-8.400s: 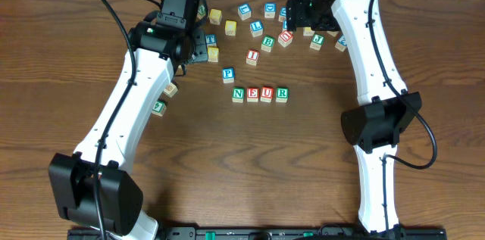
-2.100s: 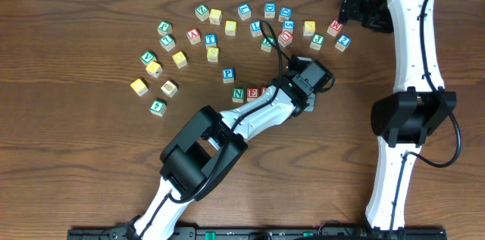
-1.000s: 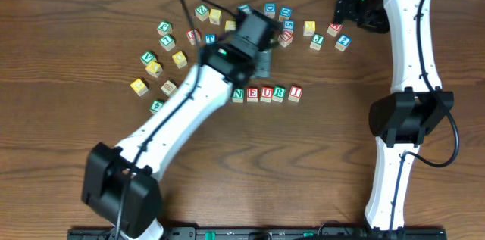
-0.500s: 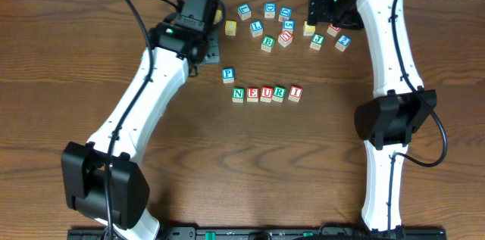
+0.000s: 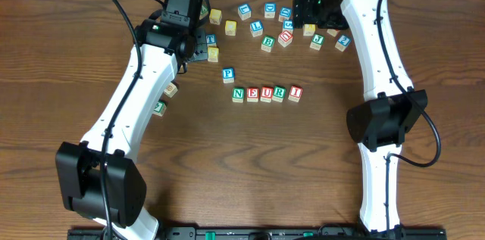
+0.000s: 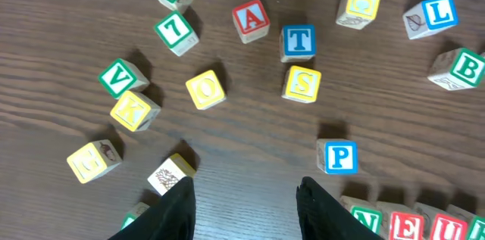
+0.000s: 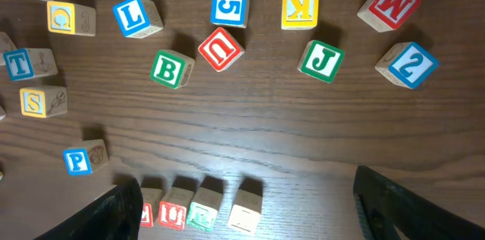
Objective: Spell out NEURIPS
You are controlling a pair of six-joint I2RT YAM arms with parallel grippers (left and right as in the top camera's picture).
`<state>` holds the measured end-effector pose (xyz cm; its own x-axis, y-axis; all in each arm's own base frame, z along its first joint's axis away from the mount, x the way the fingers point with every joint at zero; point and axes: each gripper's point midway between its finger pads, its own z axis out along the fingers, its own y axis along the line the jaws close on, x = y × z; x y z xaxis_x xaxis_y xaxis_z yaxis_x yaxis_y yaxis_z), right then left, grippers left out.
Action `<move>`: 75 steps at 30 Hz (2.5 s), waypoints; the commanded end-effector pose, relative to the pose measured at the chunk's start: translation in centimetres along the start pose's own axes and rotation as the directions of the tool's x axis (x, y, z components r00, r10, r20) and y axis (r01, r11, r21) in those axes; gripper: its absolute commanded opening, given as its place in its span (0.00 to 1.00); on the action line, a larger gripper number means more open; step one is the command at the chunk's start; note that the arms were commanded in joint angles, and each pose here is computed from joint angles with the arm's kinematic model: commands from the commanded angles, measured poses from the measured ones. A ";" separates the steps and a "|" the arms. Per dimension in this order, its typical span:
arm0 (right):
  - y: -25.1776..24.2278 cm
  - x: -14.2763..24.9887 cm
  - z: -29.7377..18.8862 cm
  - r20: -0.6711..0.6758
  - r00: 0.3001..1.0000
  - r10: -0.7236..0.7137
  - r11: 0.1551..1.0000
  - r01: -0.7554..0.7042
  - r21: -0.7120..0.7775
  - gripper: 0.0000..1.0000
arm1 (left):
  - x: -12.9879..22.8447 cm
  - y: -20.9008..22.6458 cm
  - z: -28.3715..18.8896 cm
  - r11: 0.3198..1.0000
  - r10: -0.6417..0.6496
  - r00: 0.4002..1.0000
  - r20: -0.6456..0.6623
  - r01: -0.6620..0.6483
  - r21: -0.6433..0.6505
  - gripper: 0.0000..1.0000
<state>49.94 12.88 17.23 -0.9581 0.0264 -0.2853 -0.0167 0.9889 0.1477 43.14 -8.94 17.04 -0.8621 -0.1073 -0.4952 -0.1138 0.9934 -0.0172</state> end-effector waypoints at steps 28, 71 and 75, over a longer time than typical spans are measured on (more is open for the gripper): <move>0.2 0.4 -0.5 -0.007 1.000 -0.005 1.000 0.005 -0.003 0.83 | 0.0 -0.9 -0.6 0.998 0.013 1.000 -0.005 -0.013 0.059 0.43; 0.2 0.5 -0.5 -0.013 1.000 -0.005 1.000 0.005 -0.001 0.84 | 0.5 -1.4 0.0 0.997 0.003 1.000 -0.031 -0.001 0.080 0.43; 0.2 0.5 -0.5 -0.013 1.000 -0.005 1.000 0.005 -0.001 0.84 | 0.6 -1.8 0.0 0.996 -0.023 0.999 -0.034 0.025 0.083 0.43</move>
<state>49.54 12.81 17.10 -0.9627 0.0250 -0.2693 -0.0147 0.9895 0.1441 42.84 -10.43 16.88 -0.8753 -0.1177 -0.4691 -0.0831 0.9921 -0.0938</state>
